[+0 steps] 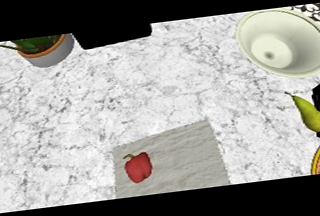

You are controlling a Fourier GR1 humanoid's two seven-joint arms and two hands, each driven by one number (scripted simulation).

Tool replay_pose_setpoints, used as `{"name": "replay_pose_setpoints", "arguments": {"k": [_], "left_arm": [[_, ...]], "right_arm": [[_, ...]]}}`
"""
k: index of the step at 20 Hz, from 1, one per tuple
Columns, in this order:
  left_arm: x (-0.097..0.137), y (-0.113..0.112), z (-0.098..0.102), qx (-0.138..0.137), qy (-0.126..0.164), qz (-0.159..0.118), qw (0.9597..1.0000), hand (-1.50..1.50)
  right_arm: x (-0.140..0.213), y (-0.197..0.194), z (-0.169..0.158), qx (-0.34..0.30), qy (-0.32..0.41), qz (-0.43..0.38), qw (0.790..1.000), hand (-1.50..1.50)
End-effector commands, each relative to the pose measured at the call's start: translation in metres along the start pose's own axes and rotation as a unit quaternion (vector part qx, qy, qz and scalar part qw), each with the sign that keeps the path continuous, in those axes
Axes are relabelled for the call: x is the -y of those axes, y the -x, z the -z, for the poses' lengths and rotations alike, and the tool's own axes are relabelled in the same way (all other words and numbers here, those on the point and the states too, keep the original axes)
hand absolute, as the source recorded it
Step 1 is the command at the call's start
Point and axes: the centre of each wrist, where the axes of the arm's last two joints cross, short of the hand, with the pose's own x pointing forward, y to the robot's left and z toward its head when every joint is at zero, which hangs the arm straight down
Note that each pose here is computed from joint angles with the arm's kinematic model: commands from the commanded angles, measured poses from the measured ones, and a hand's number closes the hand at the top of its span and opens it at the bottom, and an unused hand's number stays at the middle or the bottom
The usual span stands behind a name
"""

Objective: Pick the pear from the placemat and place it in the bowl

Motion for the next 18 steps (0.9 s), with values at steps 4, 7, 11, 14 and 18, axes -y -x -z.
{"name": "replay_pose_setpoints", "arguments": {"k": [4,7,11,14,18], "left_arm": [[-0.003,0.001,-0.005,-0.001,-0.003,-0.007,1.0,0.0],[-0.003,-0.01,0.001,0.012,0.013,-0.014,0.9997,0.0],[0.002,-0.008,-0.002,0.01,0.026,-0.011,0.9996,0.0],[0.009,-0.009,-0.002,0.005,0.035,-0.011,0.9993,0.0],[0.022,-0.009,0.005,0.015,0.046,-0.015,0.9987,0.0]], "right_arm": [[0.079,0.152,-0.068,-0.07,0.123,0.0,0.99,1.5],[0.1,0.195,-0.098,-0.092,0.188,0.012,0.978,1.5],[0.111,0.24,-0.139,-0.065,0.24,0.026,0.968,1.5],[0.125,0.256,-0.16,0.002,0.281,0.065,0.958,1.5],[0.146,0.268,-0.183,0.051,0.33,0.072,0.94,1.5]]}}
